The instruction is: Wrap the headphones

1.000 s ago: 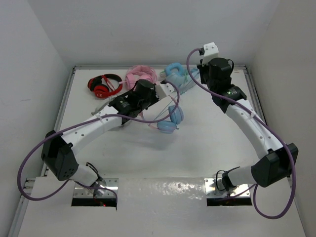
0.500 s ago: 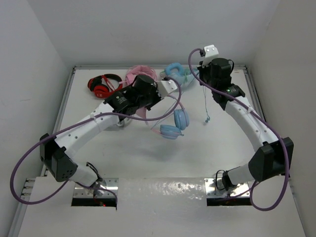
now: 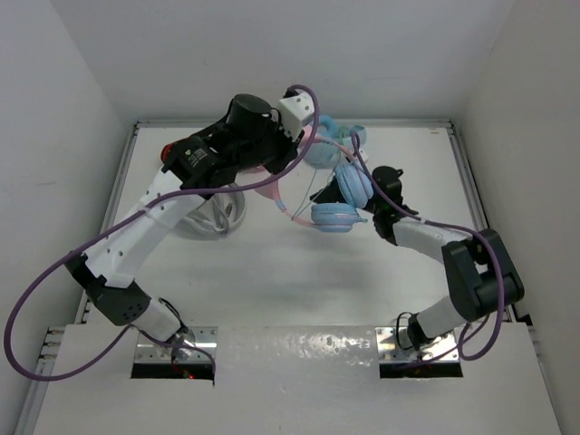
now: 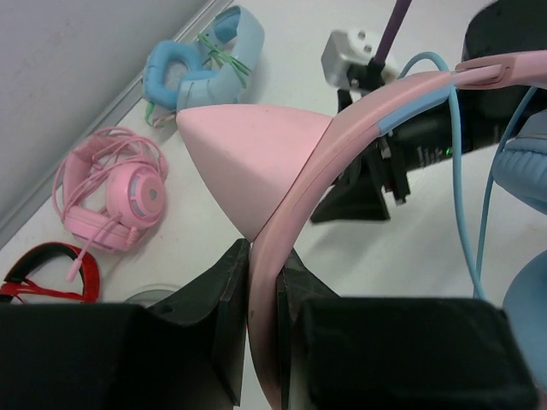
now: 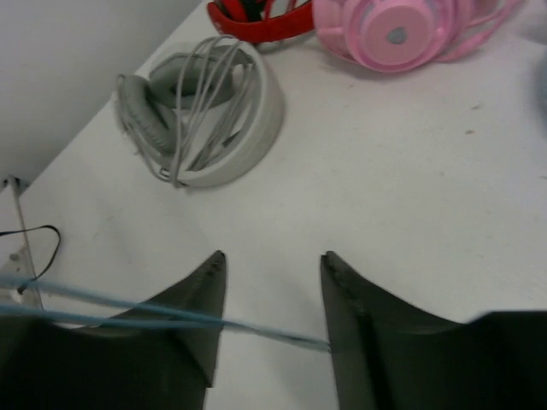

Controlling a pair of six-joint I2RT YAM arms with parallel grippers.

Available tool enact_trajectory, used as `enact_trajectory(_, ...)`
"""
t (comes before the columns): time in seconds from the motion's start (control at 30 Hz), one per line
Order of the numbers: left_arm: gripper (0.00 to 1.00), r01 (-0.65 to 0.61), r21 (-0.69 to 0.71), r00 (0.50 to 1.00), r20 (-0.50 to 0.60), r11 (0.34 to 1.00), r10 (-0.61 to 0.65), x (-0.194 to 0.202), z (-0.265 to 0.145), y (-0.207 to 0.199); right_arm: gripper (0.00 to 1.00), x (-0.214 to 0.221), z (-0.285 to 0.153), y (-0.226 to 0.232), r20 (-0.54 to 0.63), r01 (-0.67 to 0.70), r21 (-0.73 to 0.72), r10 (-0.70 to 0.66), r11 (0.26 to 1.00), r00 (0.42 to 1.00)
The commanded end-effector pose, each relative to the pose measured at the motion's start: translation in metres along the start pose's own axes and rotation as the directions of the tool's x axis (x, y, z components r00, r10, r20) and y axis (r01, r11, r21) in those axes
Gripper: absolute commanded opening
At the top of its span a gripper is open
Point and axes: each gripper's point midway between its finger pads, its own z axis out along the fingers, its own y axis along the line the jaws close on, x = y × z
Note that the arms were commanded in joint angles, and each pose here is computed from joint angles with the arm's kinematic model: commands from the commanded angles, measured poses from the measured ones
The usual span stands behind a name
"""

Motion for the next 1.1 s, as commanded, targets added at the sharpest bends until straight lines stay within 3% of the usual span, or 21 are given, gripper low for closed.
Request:
enact_trajectory(0.0,0.00,0.097,0.044,0.993,0.067,0.994,-0.100,-0.027,-0.009,-0.010,0.50,-0.049,0.010,0.040,0.241,0.072,-0.140,-0.036,0.988,0.970)
enact_trajectory(0.13,0.00,0.125,0.029,0.985,0.112,0.992,-0.128,-0.042,-0.021,-0.006,0.58,-0.023,0.022,0.028,0.209,0.033,-0.096,-0.013,0.995,0.978)
enact_trajectory(0.33,0.00,0.152,0.017,0.964,0.220,0.988,-0.152,-0.071,-0.048,0.000,0.58,0.027,0.037,-0.018,0.143,-0.052,0.085,0.040,0.995,0.989)
enact_trajectory(0.43,0.00,0.179,-0.063,0.956,0.246,0.982,-0.159,-0.078,-0.054,0.016,0.60,0.048,0.039,-0.037,0.122,-0.086,0.167,0.066,0.982,0.990)
enact_trajectory(0.6,0.00,0.192,-0.080,0.949,0.268,0.978,-0.164,-0.083,-0.060,0.020,0.59,0.064,0.039,-0.052,0.101,-0.103,0.243,0.080,0.964,0.992)
enact_trajectory(0.7,0.00,0.200,-0.094,0.949,0.266,0.975,-0.169,-0.080,-0.061,0.022,0.49,0.077,0.039,-0.057,0.071,-0.097,0.287,0.080,0.953,0.994)
enact_trajectory(0.8,0.00,0.213,-0.100,0.948,0.261,0.972,-0.181,-0.076,-0.061,0.022,0.28,0.079,0.038,-0.056,0.084,-0.105,0.294,0.083,0.950,0.993)
enact_trajectory(0.83,0.00,0.217,-0.102,0.947,0.262,0.971,-0.184,-0.075,-0.062,0.023,0.26,0.077,0.038,-0.055,0.097,-0.108,0.290,0.083,0.951,0.992)
enact_trajectory(0.93,0.00,0.222,-0.101,0.944,0.269,0.970,-0.188,-0.077,-0.063,0.023,0.37,0.070,0.043,-0.043,0.115,-0.079,0.252,0.051,0.965,0.992)
enact_trajectory(0.97,0.00,0.221,-0.105,0.943,0.277,0.970,-0.185,-0.079,-0.065,0.024,0.36,0.071,0.045,-0.042,0.106,-0.073,0.252,0.047,0.965,0.993)
enact_trajectory(1.03,0.00,0.219,-0.110,0.944,0.276,0.969,-0.182,-0.079,-0.065,0.025,0.27,0.072,0.046,-0.043,0.111,-0.071,0.273,0.042,0.959,0.993)
enact_trajectory(1.07,0.00,0.220,-0.116,0.944,0.278,0.969,-0.180,-0.079,-0.067,0.027,0.15,0.073,0.045,-0.045,0.113,-0.072,0.282,0.041,0.957,0.993)
